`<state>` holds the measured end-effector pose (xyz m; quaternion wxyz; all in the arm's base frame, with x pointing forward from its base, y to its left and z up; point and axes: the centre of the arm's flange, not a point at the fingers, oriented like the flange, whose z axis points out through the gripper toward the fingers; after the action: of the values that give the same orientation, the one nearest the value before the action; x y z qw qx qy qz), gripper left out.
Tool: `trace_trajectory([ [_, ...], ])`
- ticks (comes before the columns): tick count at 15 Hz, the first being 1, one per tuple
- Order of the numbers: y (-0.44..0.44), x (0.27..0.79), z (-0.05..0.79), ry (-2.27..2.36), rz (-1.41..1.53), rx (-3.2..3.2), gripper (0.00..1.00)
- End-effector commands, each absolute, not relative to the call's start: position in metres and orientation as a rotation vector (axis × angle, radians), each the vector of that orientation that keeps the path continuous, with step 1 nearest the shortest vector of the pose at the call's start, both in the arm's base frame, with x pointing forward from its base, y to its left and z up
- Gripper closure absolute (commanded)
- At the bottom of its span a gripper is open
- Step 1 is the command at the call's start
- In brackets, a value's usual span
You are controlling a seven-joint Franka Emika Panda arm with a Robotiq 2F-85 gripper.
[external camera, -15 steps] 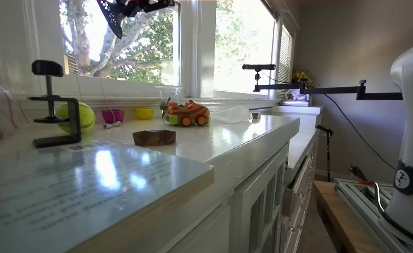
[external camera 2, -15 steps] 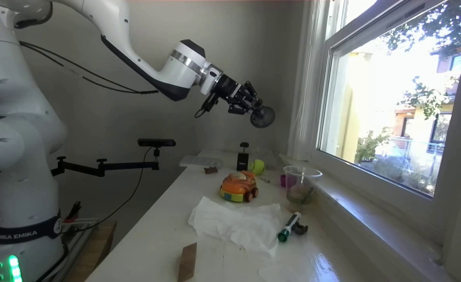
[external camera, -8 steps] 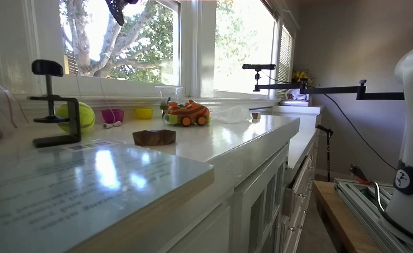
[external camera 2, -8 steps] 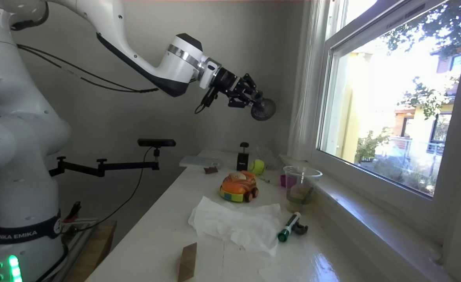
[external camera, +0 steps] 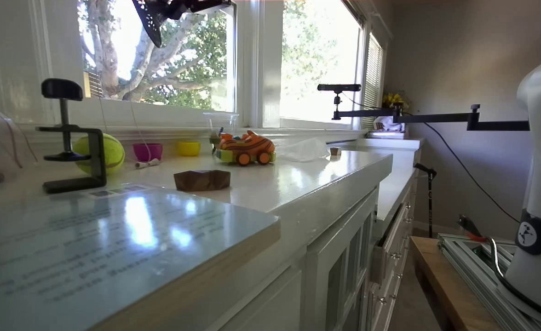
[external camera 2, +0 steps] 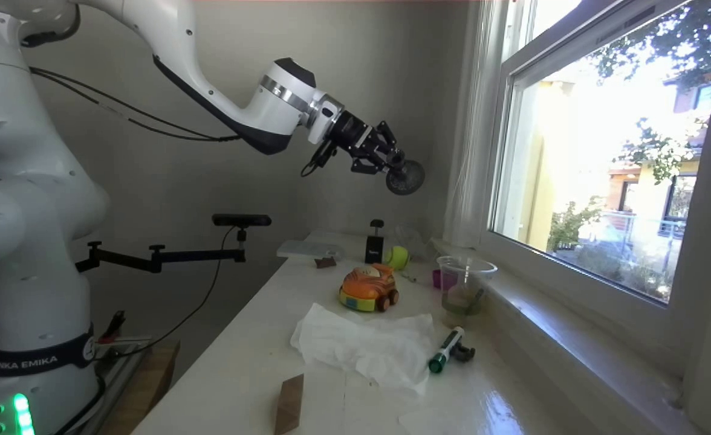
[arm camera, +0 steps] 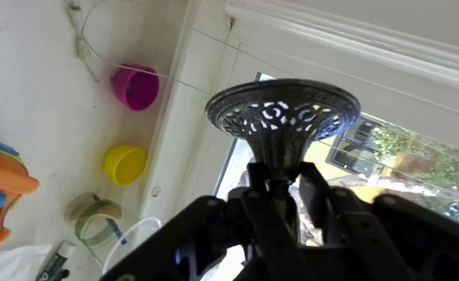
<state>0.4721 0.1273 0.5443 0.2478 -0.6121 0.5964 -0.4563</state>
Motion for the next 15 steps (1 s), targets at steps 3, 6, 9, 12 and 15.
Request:
trace_trajectory([
  [3, 0.121, 0.467, 0.536, 1.794, -0.993, -1.468, 0.93],
  [6, 0.119, 0.464, 0.531, 1.880, -0.868, -1.372, 0.93],
  [9, 0.118, 0.464, 0.528, 1.952, -0.750, -1.267, 0.93],
  [12, 0.116, 0.464, 0.527, 2.004, -0.633, -1.153, 0.93],
  [15, 0.114, 0.464, 0.526, 2.036, -0.526, -1.029, 0.93],
])
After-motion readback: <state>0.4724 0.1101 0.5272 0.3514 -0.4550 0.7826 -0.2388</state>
